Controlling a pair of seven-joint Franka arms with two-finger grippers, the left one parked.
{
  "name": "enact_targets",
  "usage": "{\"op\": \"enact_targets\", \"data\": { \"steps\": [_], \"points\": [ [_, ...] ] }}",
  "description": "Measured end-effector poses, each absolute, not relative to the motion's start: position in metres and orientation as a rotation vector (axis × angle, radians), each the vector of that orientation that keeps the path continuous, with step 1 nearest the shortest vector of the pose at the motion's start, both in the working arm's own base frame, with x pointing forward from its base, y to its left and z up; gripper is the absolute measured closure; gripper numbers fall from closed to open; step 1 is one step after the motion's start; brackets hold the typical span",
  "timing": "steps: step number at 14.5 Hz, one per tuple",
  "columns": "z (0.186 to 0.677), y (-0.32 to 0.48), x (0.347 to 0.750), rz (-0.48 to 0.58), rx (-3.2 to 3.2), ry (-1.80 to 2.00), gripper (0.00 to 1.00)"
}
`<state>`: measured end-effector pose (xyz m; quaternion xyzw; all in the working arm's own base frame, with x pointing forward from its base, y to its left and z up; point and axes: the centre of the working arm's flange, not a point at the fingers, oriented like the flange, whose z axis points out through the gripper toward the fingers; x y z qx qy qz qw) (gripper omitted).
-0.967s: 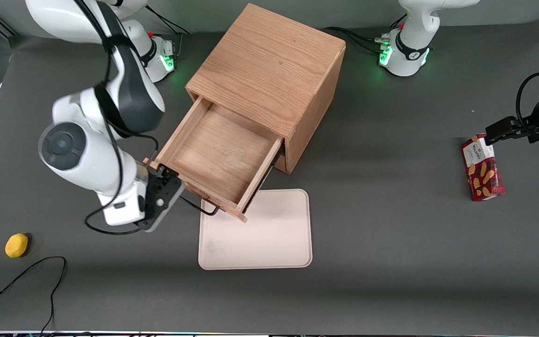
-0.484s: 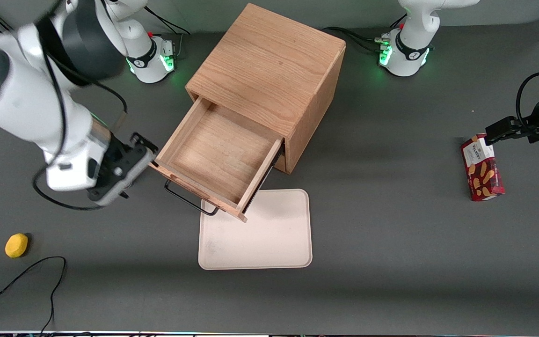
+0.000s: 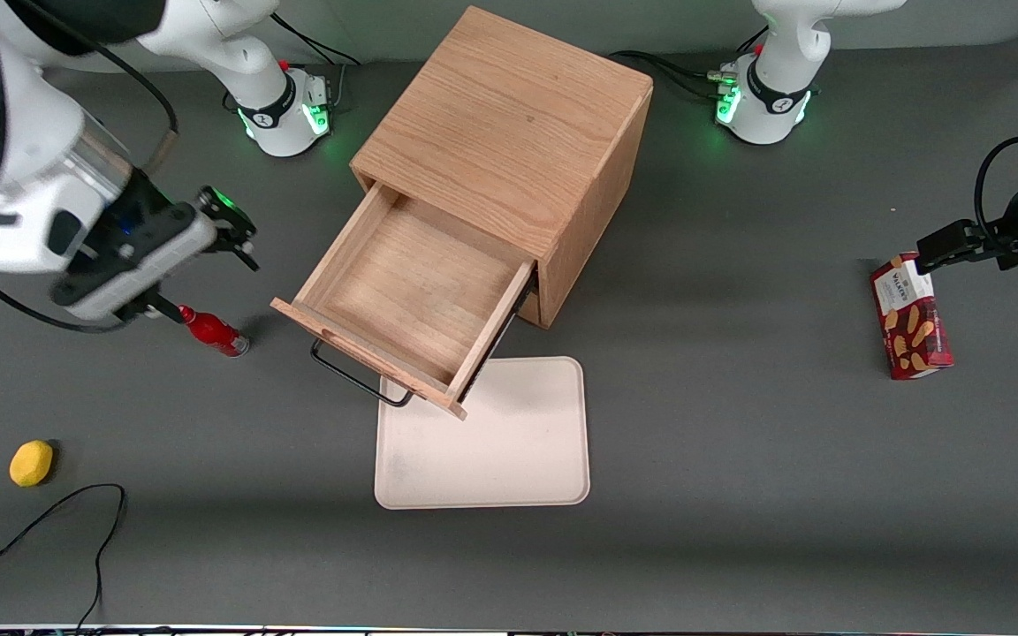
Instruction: Open upper drawer
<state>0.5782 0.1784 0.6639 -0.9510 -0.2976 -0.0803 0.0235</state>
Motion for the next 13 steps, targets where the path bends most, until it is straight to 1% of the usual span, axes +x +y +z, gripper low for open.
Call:
{"op": "enact_targets", "data": {
  "steps": [4,8,13],
  "points": [
    [0.686,0.127,0.558,-0.279,-3.011,-0.677,0.0],
    [0.696,0.075,0.546,-0.297,-3.031,-0.53,0.0],
    [0.687,0.02,0.529,-0.256,-3.047,-0.388,0.0]
  ]
}}
